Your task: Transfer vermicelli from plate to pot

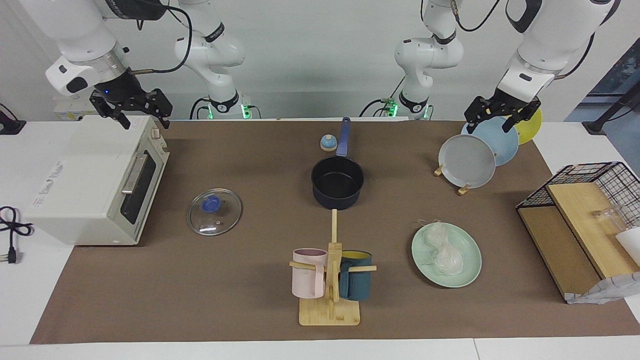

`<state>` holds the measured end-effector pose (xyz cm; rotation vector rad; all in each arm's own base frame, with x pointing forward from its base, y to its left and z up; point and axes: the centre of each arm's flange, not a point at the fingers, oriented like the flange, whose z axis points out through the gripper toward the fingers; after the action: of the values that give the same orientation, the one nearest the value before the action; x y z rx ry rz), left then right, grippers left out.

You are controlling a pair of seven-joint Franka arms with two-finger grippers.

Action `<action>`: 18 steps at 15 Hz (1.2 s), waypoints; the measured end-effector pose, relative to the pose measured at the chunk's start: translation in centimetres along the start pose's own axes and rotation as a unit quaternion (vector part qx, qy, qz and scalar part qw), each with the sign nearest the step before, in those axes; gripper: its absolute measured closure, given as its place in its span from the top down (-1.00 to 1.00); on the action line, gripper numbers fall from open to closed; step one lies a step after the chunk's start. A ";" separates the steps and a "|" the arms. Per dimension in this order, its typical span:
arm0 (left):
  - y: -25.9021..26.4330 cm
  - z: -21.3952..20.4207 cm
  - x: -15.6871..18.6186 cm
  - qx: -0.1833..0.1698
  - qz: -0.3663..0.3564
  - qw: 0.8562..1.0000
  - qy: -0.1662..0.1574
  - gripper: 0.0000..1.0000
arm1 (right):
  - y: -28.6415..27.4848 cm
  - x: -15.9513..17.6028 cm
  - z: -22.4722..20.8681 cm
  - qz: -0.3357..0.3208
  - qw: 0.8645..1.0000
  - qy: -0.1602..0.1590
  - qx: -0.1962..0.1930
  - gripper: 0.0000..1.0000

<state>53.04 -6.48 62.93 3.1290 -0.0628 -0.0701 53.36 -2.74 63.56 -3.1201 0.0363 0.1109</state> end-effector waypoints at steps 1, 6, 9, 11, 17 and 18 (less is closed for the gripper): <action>0.0 0.0 0.0 -0.001 0.000 1.000 0.000 1.00 | 0.0 0.0 0.0 0.000 1.000 0.000 0.000 1.00; 0.1 0.0 0.0 -0.007 -0.001 1.000 0.000 1.00 | 0.0 0.0 0.0 0.000 1.000 0.000 0.000 1.00; 0.1 -0.1 0.1 -0.008 -0.001 1.000 0.004 1.00 | 0.0 0.0 0.0 0.000 1.000 0.000 0.000 1.00; 0.1 -0.1 0.1 -0.009 -0.001 1.000 0.006 1.00 | 0.0 0.0 0.0 0.000 1.000 0.000 0.000 1.00; 0.3 0.7 0.9 -0.012 0.000 1.000 0.009 1.00 | 0.0 0.0 0.0 0.000 1.000 0.000 0.000 1.00; 0.4 1.5 1.6 -0.012 0.001 1.000 0.008 1.00 | 0.0 0.0 0.0 0.000 1.000 0.000 0.000 1.00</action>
<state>54.50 -6.97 61.32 3.1047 -0.0634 -0.0440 53.36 -2.74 63.56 -3.1201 0.0363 0.1109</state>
